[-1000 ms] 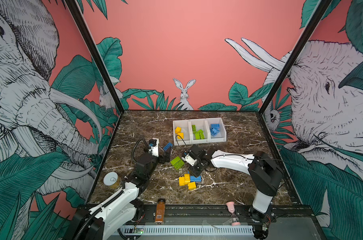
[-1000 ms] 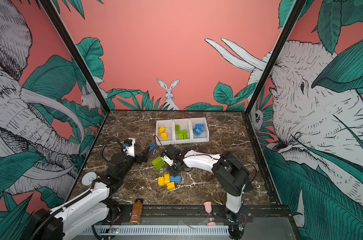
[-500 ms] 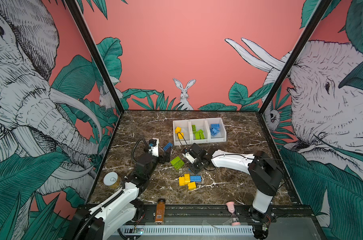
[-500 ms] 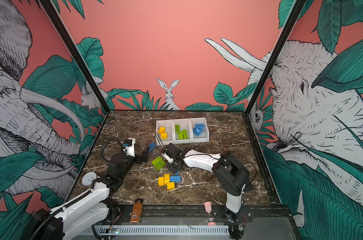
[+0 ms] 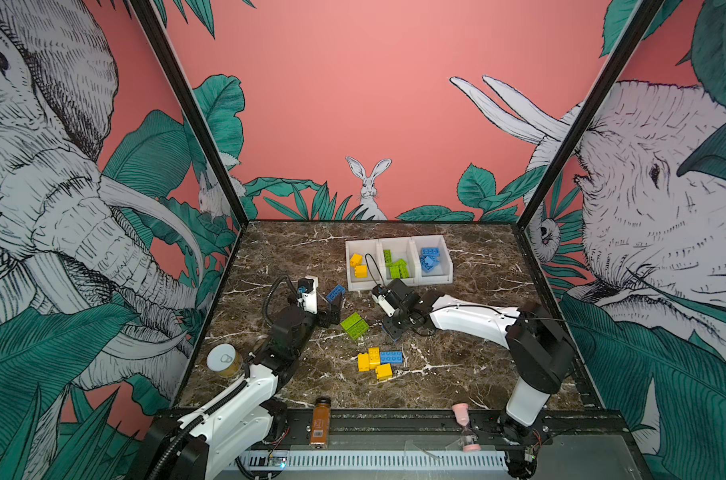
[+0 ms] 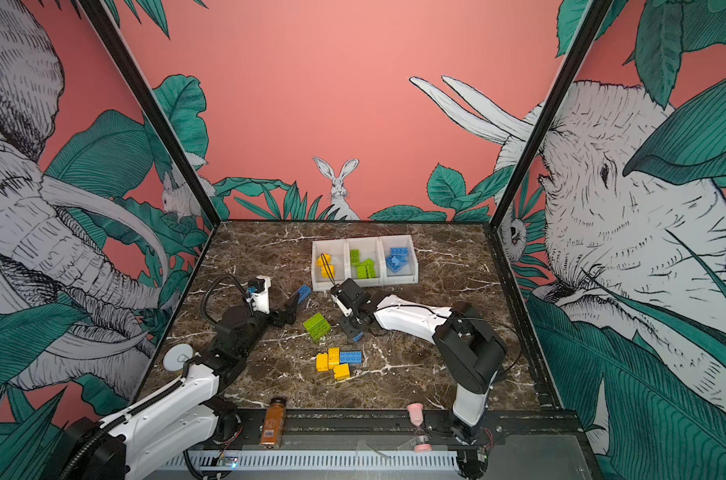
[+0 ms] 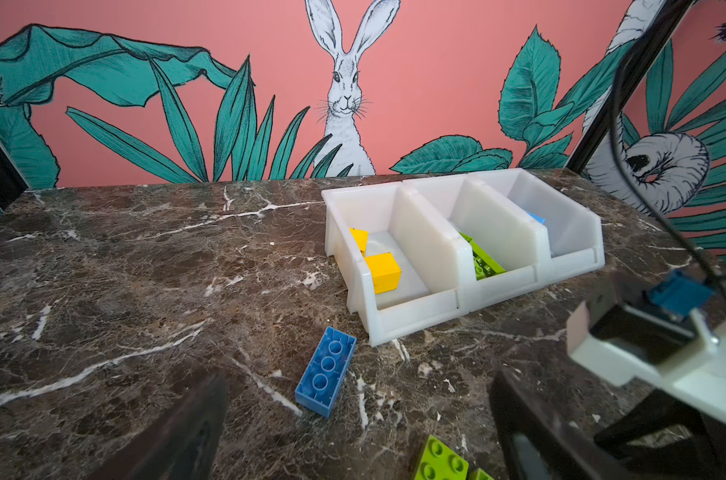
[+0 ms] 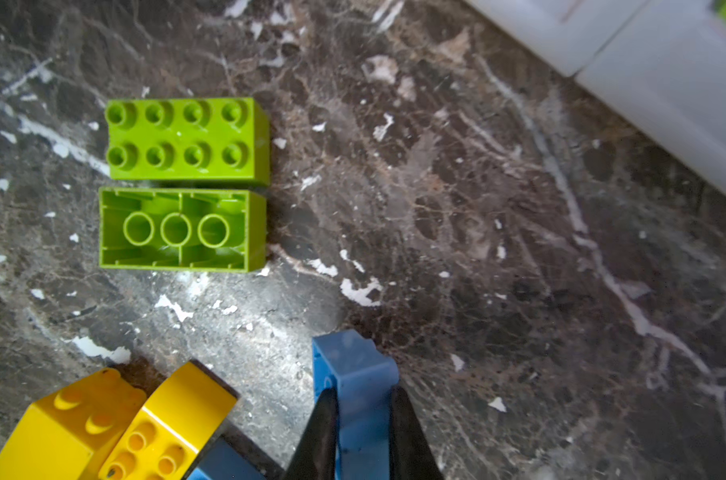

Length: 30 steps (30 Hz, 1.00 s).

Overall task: Sort the legos into containers by color
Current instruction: 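Carry the light-blue brick into the far compartment and release it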

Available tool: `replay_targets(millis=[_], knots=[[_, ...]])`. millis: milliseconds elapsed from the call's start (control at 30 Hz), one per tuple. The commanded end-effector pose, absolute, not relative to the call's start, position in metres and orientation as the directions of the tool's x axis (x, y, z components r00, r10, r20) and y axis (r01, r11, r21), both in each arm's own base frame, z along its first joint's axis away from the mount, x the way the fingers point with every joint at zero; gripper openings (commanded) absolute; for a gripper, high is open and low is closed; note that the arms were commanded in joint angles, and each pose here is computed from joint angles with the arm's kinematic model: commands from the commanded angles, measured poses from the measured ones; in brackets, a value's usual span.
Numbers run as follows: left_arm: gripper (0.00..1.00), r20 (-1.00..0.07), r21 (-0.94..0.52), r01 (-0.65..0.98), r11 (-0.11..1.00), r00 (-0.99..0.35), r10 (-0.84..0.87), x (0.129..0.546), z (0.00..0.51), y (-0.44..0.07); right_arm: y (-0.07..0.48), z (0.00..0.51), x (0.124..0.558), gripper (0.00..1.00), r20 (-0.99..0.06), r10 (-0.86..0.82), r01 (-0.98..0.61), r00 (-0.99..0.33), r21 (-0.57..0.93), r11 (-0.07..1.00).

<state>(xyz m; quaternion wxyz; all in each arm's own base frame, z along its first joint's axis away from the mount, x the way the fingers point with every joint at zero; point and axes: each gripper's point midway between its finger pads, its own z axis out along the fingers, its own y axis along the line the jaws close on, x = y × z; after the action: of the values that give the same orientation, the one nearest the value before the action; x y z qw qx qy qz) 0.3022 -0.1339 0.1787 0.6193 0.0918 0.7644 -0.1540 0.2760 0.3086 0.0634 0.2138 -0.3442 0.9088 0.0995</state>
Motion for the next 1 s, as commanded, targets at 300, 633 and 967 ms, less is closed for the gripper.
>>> replay_targets(millis=[300, 633, 967], knots=[[0.99, -0.979, -0.125, 0.336, 0.934, -0.196, -0.060, 0.304, 0.186, -0.135, 0.252, 0.135, 0.347, 0.18, -0.608, -0.375, -0.523, -0.700, 0.079, 0.849], [0.99, -0.969, -0.133, 0.291, 0.947, -0.238, -0.063, 0.311, 0.183, -0.132, 0.194, 0.174, 0.434, 0.19, -0.673, -0.235, -0.410, -0.701, 0.112, 0.905], [0.99, -0.966, -0.079, 0.282, 0.956, -0.258, -0.004, 0.315, 0.179, -0.130, 0.151, 0.151, 0.500, 0.21, -0.650, -0.113, -0.280, -0.752, 0.159, 0.947]])
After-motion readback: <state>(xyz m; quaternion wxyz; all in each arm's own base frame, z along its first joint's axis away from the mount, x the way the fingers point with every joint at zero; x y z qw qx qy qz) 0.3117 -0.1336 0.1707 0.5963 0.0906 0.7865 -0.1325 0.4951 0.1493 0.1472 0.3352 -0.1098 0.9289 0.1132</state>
